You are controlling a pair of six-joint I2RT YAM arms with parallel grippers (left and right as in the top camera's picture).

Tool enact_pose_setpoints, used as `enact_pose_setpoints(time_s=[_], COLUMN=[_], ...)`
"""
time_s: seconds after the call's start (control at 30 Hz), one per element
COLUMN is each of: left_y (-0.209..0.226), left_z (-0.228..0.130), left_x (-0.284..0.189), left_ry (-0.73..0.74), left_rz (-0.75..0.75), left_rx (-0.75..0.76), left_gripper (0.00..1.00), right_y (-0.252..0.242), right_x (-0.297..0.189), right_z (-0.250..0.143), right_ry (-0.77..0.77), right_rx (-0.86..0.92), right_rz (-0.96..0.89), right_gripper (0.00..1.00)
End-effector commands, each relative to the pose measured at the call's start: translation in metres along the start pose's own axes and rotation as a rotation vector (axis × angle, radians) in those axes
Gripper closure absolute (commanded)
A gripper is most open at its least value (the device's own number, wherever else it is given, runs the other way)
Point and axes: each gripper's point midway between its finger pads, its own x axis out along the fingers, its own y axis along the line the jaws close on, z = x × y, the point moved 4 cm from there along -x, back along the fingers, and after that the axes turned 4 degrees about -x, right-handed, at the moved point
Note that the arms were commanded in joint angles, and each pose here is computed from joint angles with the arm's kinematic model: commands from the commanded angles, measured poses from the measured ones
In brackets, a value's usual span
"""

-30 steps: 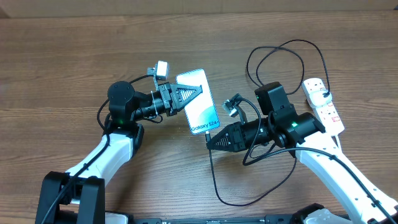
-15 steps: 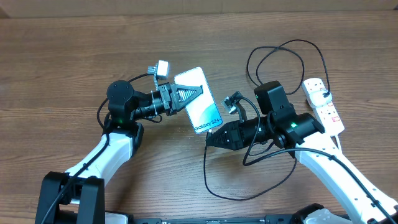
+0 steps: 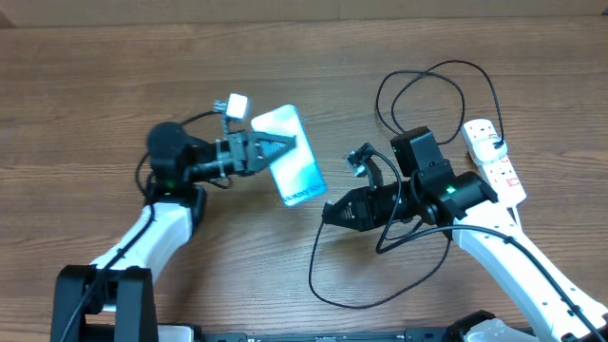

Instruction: Plug charger to phone and switch on socket

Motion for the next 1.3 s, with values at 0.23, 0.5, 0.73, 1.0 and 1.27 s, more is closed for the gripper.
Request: enact_pose_setpoints(time_s=[0.23, 0.5, 0.73, 1.0, 1.27], left_y=[0.002, 0.002, 0.004, 0.004, 0.004], left_z=[0.019, 0.019, 0.026, 0.026, 0.025], left_x=[-0.042, -0.042, -0.062, -0.090, -0.093], left_ry=[-0.066, -0.065, -0.102, -0.101, -0.095], left_rz=[0.013, 0.013, 0.021, 0.018, 0.016], left_rx=[0.045, 0.050, 0.015, 0.009, 0.009], left_gripper=[0.96, 0.96, 0.96, 0.96, 0.96], right_y=[-0.081, -0.108, -0.117, -0.121, -0.129], right_x=[-0.031, 0.016, 0.071, 0.094, 0.128], right_z=[0.022, 0.022, 0.025, 0.036, 0.025], right_ry=[-0.196, -0.122, -0.081, -0.171, -0.203], right_rx=[0.099, 0.195, 0.162, 0.158, 0.285], right_rz=[-0.666, -0.686, -0.663, -0.703, -0.726], right_gripper=[0.32, 0.00, 0.00, 0.03, 0.23])
